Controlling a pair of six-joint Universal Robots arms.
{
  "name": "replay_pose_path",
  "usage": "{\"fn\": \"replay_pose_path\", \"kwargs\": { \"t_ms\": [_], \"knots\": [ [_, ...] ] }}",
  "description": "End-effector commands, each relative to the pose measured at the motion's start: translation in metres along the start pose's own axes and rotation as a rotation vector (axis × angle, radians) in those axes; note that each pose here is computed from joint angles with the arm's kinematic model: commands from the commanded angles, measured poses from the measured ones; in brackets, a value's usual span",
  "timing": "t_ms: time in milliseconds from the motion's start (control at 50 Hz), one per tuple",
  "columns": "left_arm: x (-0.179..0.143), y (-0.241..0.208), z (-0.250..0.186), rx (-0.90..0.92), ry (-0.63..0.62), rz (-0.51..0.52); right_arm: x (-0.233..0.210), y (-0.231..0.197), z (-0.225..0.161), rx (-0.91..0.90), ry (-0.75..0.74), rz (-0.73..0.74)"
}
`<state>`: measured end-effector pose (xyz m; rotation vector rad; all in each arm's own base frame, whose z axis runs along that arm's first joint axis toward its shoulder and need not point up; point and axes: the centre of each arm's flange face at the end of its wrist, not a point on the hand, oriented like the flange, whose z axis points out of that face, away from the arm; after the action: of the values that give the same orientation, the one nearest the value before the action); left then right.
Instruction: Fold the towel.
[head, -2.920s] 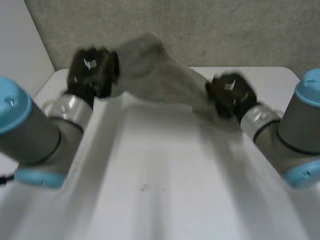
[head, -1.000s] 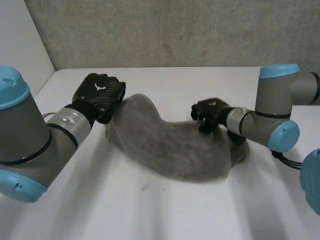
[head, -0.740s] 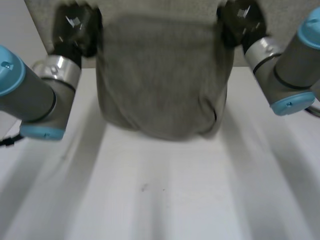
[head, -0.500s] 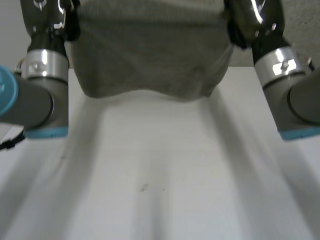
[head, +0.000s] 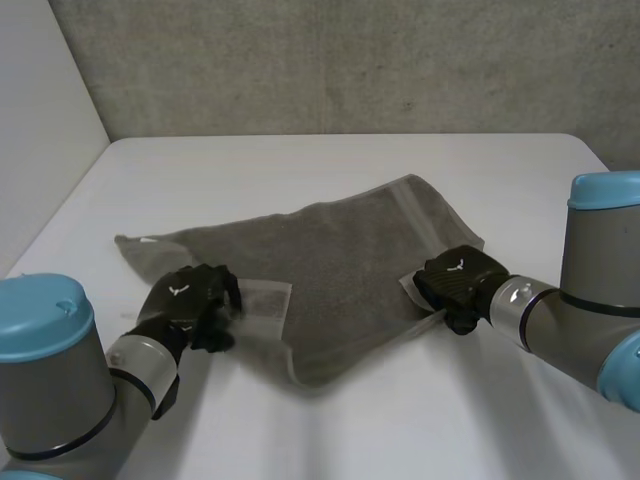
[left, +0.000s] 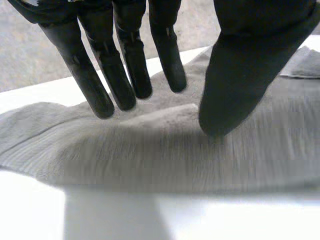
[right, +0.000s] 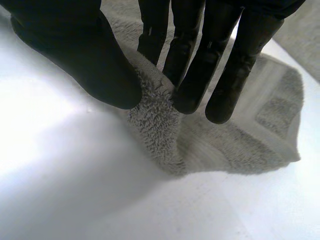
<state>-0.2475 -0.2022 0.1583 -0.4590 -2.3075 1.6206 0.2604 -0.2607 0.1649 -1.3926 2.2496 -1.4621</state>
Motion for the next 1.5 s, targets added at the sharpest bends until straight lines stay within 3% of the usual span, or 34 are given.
{"fn": "replay_pose_path", "kwargs": {
  "t_ms": [20,80,160,240,300,400,620,1200,1500],
  "knots": [
    [0.005,-0.045,0.002,0.145,0.015,0.049,0.000,0.001,0.000,0.035,0.025,-0.002],
    [0.005,-0.053,0.005,0.168,0.014,0.075,-0.002,0.004,0.001,0.038,0.026,-0.003],
    [0.008,-0.066,0.018,0.209,0.075,0.200,-0.004,0.007,0.001,0.036,0.026,-0.007],
    [0.016,-0.051,0.039,0.176,0.202,0.367,-0.006,0.009,0.001,0.032,0.024,-0.008],
    [0.016,-0.046,0.047,0.162,0.234,0.423,-0.006,0.009,0.001,0.033,0.023,-0.009],
    [0.022,-0.026,0.074,0.128,0.329,0.644,-0.007,0.011,0.000,0.028,0.019,-0.012],
    [0.016,-0.002,0.113,0.138,0.435,0.918,-0.010,0.014,0.000,0.021,0.014,-0.013],
    [0.017,0.016,0.116,0.075,0.502,0.925,-0.011,0.016,0.000,0.025,0.016,-0.018],
    [0.013,0.008,0.115,0.086,0.469,0.932,-0.011,0.016,0.001,0.025,0.016,-0.019]
  ]
}}
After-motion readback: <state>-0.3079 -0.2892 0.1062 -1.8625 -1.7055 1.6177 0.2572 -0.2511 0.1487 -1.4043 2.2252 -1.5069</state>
